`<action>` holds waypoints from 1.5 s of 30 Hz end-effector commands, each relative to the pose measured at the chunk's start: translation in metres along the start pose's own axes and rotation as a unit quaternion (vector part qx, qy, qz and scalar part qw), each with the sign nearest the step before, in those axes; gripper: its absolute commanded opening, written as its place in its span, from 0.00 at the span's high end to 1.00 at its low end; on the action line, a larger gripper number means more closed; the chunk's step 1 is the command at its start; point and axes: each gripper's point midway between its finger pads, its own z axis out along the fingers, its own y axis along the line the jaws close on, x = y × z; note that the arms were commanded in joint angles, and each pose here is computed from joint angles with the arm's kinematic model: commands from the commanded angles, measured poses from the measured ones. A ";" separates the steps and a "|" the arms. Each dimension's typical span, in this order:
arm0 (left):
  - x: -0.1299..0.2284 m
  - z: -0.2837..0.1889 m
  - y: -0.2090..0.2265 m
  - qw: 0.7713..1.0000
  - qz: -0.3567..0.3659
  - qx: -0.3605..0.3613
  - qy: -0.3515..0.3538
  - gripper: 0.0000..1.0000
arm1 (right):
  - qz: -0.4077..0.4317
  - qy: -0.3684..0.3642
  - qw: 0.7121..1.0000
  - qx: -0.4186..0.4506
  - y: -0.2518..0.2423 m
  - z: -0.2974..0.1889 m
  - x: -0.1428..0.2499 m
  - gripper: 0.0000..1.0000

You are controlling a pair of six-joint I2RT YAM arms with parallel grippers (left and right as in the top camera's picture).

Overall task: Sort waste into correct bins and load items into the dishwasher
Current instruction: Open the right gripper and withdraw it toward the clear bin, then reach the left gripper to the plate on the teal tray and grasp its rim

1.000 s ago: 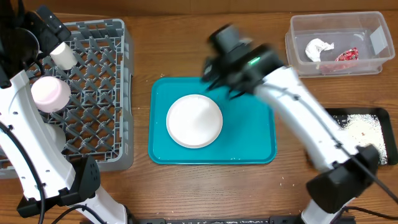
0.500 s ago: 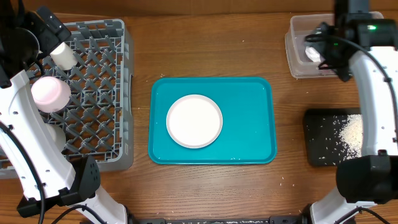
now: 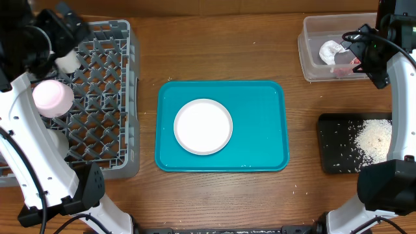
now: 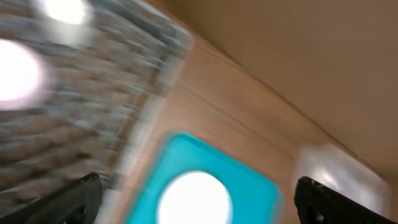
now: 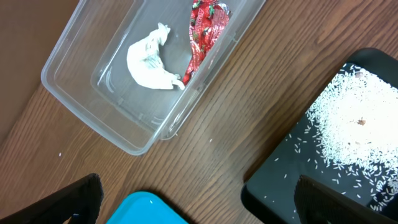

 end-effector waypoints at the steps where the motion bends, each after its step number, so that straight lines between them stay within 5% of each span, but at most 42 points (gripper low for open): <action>1: 0.048 -0.010 -0.079 0.968 0.086 0.209 0.107 0.00 | 0.002 -0.015 1.000 -0.006 -0.001 -0.009 -0.006 0.00; 5: 0.104 0.001 -0.122 0.934 0.190 0.248 0.170 0.00 | 0.002 -0.015 1.000 -0.006 -0.001 -0.009 -0.006 0.00; 11: 0.196 0.045 -0.143 0.908 0.302 0.156 0.245 0.00 | 0.002 -0.015 1.000 -0.006 -0.001 -0.009 -0.006 0.00; 19: 0.281 0.066 -0.174 0.861 0.395 0.157 0.281 0.00 | 0.002 -0.015 1.000 -0.006 -0.001 -0.009 -0.006 0.00; 27: 0.307 0.138 -0.122 0.919 0.298 -0.102 0.236 0.00 | 0.002 -0.015 1.000 -0.006 -0.001 -0.009 -0.006 0.00; 30: 0.330 0.166 -0.108 0.908 0.298 -0.137 0.262 0.01 | 0.002 -0.015 1.000 -0.006 -0.001 -0.009 -0.006 0.00; 36: 0.366 0.210 -0.087 0.877 0.310 -0.178 0.322 0.19 | 0.002 -0.015 1.000 -0.006 0.000 -0.009 -0.006 0.00; 40: 0.391 0.242 -0.067 0.857 0.310 -0.209 0.356 0.43 | 0.002 -0.015 1.000 -0.006 -0.001 -0.009 -0.006 0.00; 45: 0.419 0.279 -0.041 0.835 0.309 -0.243 0.385 0.44 | 0.002 -0.015 1.000 -0.006 -0.001 -0.009 -0.006 0.00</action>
